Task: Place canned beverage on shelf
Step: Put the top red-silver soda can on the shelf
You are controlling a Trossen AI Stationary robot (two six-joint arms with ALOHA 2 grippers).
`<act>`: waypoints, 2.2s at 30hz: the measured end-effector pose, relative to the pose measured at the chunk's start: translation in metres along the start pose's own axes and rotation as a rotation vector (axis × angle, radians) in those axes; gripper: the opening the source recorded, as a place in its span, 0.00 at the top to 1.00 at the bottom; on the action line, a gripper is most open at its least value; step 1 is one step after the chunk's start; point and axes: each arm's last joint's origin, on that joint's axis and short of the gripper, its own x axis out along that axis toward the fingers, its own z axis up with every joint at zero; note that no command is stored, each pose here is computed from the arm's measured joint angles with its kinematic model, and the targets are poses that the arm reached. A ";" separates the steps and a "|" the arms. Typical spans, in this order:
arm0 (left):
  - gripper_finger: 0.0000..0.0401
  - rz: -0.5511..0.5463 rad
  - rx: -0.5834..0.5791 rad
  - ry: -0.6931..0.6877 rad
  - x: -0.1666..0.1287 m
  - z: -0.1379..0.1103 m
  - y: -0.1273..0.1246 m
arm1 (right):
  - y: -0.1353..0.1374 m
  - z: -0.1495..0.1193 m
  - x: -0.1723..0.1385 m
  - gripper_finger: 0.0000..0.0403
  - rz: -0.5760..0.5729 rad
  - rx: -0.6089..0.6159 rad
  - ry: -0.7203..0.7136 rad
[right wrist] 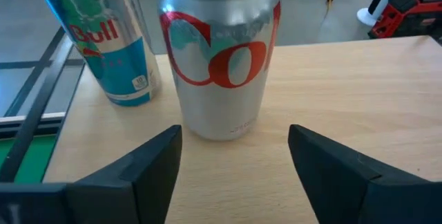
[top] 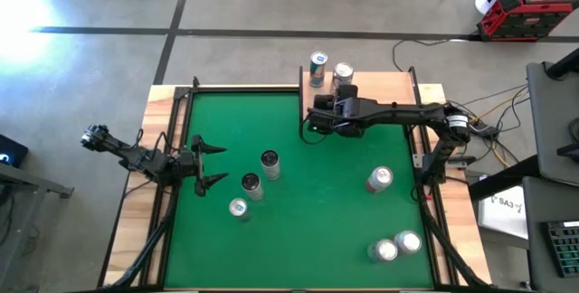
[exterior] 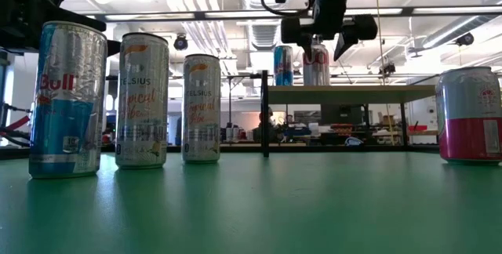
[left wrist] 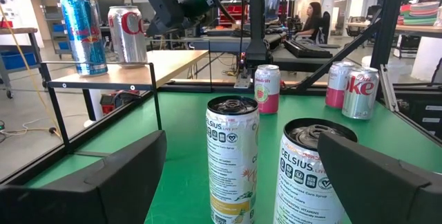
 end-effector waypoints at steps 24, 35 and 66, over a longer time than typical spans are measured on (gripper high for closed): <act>0.10 0.000 0.000 0.000 0.000 0.000 0.000 | 0.003 0.014 0.025 0.39 -0.020 0.025 -0.016; 0.10 0.000 0.000 0.000 0.000 0.000 0.000 | 0.005 0.021 0.033 0.40 -0.013 0.027 -0.025; 0.10 0.000 0.000 0.000 0.000 0.000 0.000 | 0.008 0.033 0.047 0.40 -0.006 0.016 -0.047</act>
